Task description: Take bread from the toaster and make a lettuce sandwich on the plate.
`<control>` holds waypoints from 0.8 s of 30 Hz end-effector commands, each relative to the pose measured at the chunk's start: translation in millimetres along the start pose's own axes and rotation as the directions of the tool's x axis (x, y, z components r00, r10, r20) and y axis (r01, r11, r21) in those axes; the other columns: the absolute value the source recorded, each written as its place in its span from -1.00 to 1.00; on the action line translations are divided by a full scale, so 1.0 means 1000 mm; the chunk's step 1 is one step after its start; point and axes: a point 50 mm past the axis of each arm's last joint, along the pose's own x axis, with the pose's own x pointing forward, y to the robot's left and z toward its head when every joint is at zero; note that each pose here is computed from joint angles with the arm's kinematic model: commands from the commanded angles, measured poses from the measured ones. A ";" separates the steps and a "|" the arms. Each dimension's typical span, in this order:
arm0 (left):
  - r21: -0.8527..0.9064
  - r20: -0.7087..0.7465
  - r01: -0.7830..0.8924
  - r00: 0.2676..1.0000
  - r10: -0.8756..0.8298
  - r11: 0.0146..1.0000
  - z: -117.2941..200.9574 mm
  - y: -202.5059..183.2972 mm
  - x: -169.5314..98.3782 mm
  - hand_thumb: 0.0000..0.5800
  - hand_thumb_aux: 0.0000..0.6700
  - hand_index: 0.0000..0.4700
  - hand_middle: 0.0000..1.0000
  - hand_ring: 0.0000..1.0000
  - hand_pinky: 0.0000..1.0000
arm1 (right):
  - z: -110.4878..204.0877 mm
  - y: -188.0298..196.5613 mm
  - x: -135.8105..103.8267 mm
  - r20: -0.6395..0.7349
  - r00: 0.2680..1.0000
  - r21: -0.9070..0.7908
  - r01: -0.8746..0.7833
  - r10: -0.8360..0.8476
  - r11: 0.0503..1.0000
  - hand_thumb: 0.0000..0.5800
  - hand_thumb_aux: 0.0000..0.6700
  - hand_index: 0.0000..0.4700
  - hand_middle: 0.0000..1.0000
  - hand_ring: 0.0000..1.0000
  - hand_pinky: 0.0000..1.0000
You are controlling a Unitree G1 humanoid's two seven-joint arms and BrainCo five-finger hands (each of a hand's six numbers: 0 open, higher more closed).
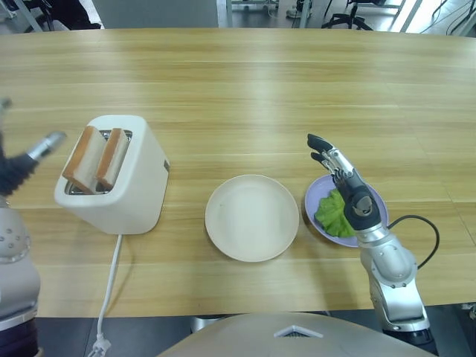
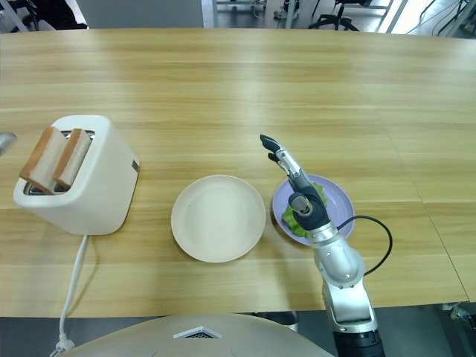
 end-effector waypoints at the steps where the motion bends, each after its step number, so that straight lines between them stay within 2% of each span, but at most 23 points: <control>1: 0.036 -0.017 0.169 0.985 -0.169 0.985 0.003 -0.022 -0.004 -1.00 -1.00 -1.00 -1.00 -1.00 -1.00 | 0.001 -0.008 -0.006 -0.028 1.000 -0.008 0.005 -0.005 1.000 -1.00 -1.00 -1.00 -1.00 -1.00 -1.00; 6: 0.052 -0.003 0.234 0.972 -0.234 0.971 0.011 -0.024 -0.009 -1.00 -1.00 -1.00 -1.00 -1.00 -1.00 | 0.001 -0.013 -0.012 -0.042 0.999 -0.030 0.011 -0.012 1.000 -1.00 -1.00 -1.00 -1.00 -1.00 -1.00; 16: 0.071 0.014 0.240 0.970 -0.242 0.968 0.022 -0.025 -0.003 -1.00 -1.00 -1.00 -1.00 -1.00 -1.00 | 0.005 -0.018 -0.014 -0.037 0.999 -0.050 0.019 -0.021 0.999 -1.00 -1.00 -1.00 -1.00 -1.00 -1.00; 17: 0.069 0.014 0.237 0.971 -0.239 0.969 0.023 -0.025 -0.002 -0.05 -0.45 -0.46 -1.00 -1.00 -1.00 | 0.005 -0.018 -0.014 -0.037 0.999 -0.051 0.019 -0.021 0.999 -1.00 -1.00 -1.00 -1.00 -1.00 -1.00; 18: 0.065 0.021 0.231 0.972 -0.232 0.971 0.025 -0.025 -0.001 0.73 0.27 0.24 -1.00 -1.00 -1.00 | 0.005 -0.019 -0.014 -0.036 0.999 -0.054 0.019 -0.021 0.998 -1.00 -1.00 -1.00 -1.00 -1.00 -1.00; 19: 0.062 0.028 0.225 0.974 -0.227 0.972 0.026 -0.025 0.000 1.00 1.00 0.96 -1.00 -1.00 -1.00 | 0.005 -0.019 -0.014 -0.036 0.999 -0.056 0.019 -0.021 0.998 -1.00 -1.00 -1.00 -1.00 -1.00 -1.00; 23: 0.045 0.090 0.189 0.977 -0.192 0.981 0.035 -0.023 0.003 1.00 1.00 0.96 -1.00 -1.00 -1.00 | 0.005 -0.020 -0.014 -0.038 0.999 -0.065 0.018 -0.021 0.998 -1.00 -1.00 -1.00 -1.00 -1.00 -1.00; 24: 0.040 0.104 0.172 0.979 -0.176 0.984 0.036 -0.022 0.004 1.00 1.00 0.96 -0.45 -0.45 -0.45 | 0.005 -0.020 -0.015 -0.039 0.999 -0.069 0.018 -0.020 0.997 -1.00 -1.00 -1.00 -1.00 -1.00 -1.00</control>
